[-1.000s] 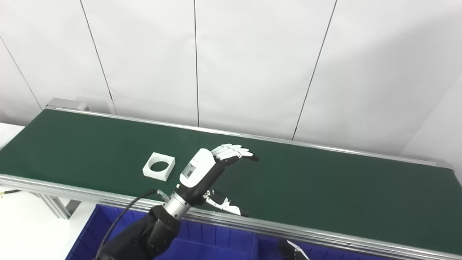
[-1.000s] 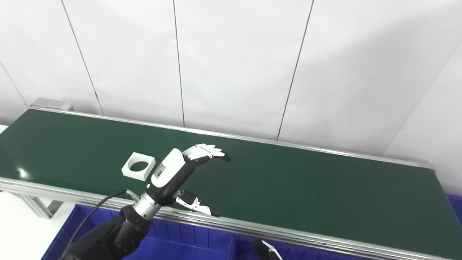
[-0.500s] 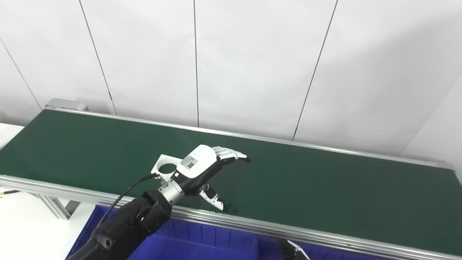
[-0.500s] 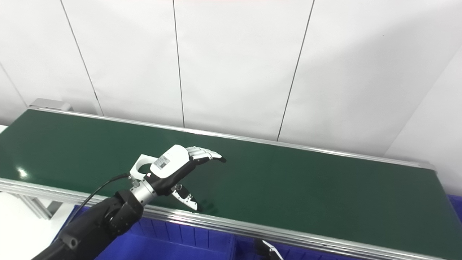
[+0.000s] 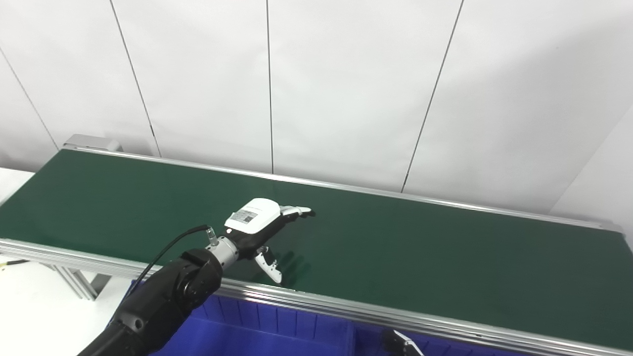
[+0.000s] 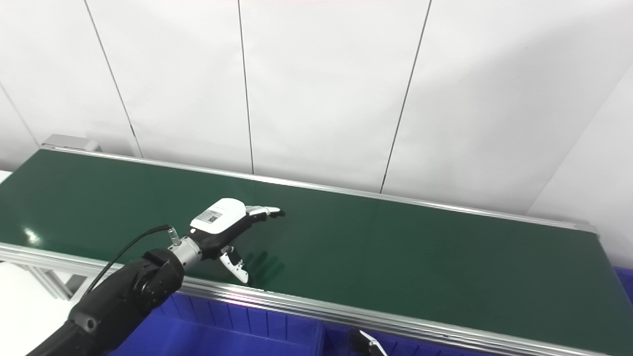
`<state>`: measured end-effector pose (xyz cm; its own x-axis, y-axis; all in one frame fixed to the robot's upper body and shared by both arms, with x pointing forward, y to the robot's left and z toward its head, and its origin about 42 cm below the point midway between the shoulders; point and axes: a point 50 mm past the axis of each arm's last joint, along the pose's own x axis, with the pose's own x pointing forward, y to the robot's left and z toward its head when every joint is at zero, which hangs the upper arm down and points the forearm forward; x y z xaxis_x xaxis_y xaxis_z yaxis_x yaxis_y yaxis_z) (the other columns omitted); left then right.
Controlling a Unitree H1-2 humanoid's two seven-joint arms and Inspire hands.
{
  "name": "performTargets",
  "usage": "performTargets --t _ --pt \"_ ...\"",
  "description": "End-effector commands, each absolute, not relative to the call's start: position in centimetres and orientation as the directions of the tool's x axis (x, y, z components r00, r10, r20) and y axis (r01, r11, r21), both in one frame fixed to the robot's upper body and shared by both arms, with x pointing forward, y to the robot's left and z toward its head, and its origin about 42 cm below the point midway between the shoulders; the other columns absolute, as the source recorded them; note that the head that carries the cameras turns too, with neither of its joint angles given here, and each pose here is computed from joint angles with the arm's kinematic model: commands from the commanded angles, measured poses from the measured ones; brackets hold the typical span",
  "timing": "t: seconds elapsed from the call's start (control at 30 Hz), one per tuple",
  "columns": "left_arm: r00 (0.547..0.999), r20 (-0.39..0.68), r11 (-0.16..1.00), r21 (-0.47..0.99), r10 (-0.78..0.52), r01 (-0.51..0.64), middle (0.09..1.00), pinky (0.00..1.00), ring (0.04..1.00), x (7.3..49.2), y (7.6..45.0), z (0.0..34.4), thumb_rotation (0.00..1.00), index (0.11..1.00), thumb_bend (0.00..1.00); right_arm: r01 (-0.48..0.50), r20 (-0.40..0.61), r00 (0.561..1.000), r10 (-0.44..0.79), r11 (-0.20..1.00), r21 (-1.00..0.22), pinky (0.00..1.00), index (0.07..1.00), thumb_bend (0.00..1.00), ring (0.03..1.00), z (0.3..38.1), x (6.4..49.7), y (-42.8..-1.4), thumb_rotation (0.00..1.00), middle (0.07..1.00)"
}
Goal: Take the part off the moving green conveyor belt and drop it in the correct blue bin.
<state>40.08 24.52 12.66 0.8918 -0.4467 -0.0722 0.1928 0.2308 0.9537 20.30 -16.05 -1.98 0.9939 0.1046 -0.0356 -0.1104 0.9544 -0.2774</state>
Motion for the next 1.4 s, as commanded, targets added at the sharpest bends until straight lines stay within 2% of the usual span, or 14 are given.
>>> performTargets --t 0.0,0.33,0.47,0.7,0.8,0.83,0.9,1.03,1.07,1.23,1.27,1.37 --pt "0.904 -0.017 0.211 0.97 -0.427 0.118 0.852 0.6 0.774 42.1 24.5 15.6 0.0 0.878 1.0 -0.111 0.027 0.992 0.121 0.962 -0.249 0.69 0.755 0.81 0.744 -1.2 21.0 -15.6 0.96 0.748" --pt "0.913 -0.049 0.171 0.977 -0.405 0.129 0.841 0.59 0.763 43.5 24.0 15.9 0.0 0.879 1.0 -0.117 0.023 0.992 0.127 0.962 -0.248 0.7 0.753 0.78 0.747 -1.3 21.2 -15.3 0.95 0.749" --pt "0.912 -0.024 0.163 0.982 -0.41 0.099 0.834 0.61 0.776 43.9 23.7 16.0 0.0 0.865 1.0 -0.119 0.024 0.991 0.128 0.961 -0.248 0.7 0.754 0.77 0.748 -1.3 21.2 -15.2 0.95 0.749" --pt "0.912 -0.042 0.132 0.986 -0.407 0.105 0.842 0.62 0.791 44.8 22.9 16.0 0.0 0.867 0.99 -0.115 0.02 0.992 0.123 0.965 -0.235 0.7 0.747 0.8 0.746 -1.3 21.1 -14.9 0.94 0.741" --pt "0.903 -0.061 0.111 0.987 -0.426 0.12 0.84 0.62 0.787 45.2 22.3 15.8 0.0 0.867 1.0 -0.116 0.022 0.992 0.124 0.966 -0.232 0.69 0.748 0.8 0.743 -1.2 21.1 -14.8 0.94 0.742" --pt "0.898 -0.07 0.098 0.987 -0.435 0.125 0.837 0.68 0.782 45.3 22.1 15.7 0.0 0.865 1.0 -0.116 0.022 0.992 0.125 0.966 -0.23 0.69 0.748 0.79 0.744 -1.2 21.1 -14.7 0.94 0.744" --pt "0.887 -0.085 0.066 0.99 -0.453 0.128 0.831 0.71 0.775 45.7 21.7 15.4 0.0 0.86 1.0 -0.117 0.023 0.992 0.126 0.966 -0.232 0.69 0.748 0.79 0.743 -1.2 21.1 -14.7 0.94 0.743" --pt "0.876 -0.113 0.007 0.991 -0.469 0.132 0.835 0.69 0.782 46.4 21.0 14.9 0.0 0.854 1.0 -0.117 0.027 0.992 0.126 0.967 -0.228 0.69 0.745 0.8 0.741 -1.1 20.9 -14.5 0.93 0.745" --pt "0.873 -0.113 -0.006 0.992 -0.475 0.125 0.833 0.67 0.778 46.6 20.8 14.7 0.0 0.847 0.98 -0.115 0.028 0.992 0.125 0.967 -0.226 0.69 0.743 0.8 0.74 -1.1 20.9 -14.4 0.93 0.744" --pt "0.856 -0.171 -0.094 0.985 -0.487 0.143 0.821 0.65 0.759 47.3 19.8 14.3 0.0 0.834 0.74 -0.106 0.032 0.993 0.116 0.97 -0.22 0.69 0.736 0.8 0.736 -1.0 20.9 -14.1 0.92 0.736" --pt "0.853 -0.186 -0.112 0.982 -0.488 0.15 0.823 0.66 0.77 47.4 19.7 14.2 0.0 0.827 0.61 -0.105 0.033 0.993 0.115 0.97 -0.219 0.69 0.736 0.8 0.737 -1.0 20.8 -14.1 0.92 0.737" --pt "0.838 -0.242 -0.204 0.966 -0.49 0.16 0.817 0.69 0.777 47.8 19.2 13.4 0.0 0.812 0.61 -0.103 0.036 0.993 0.114 0.97 -0.219 0.69 0.736 0.8 0.736 -1.0 20.7 -13.9 0.92 0.737"
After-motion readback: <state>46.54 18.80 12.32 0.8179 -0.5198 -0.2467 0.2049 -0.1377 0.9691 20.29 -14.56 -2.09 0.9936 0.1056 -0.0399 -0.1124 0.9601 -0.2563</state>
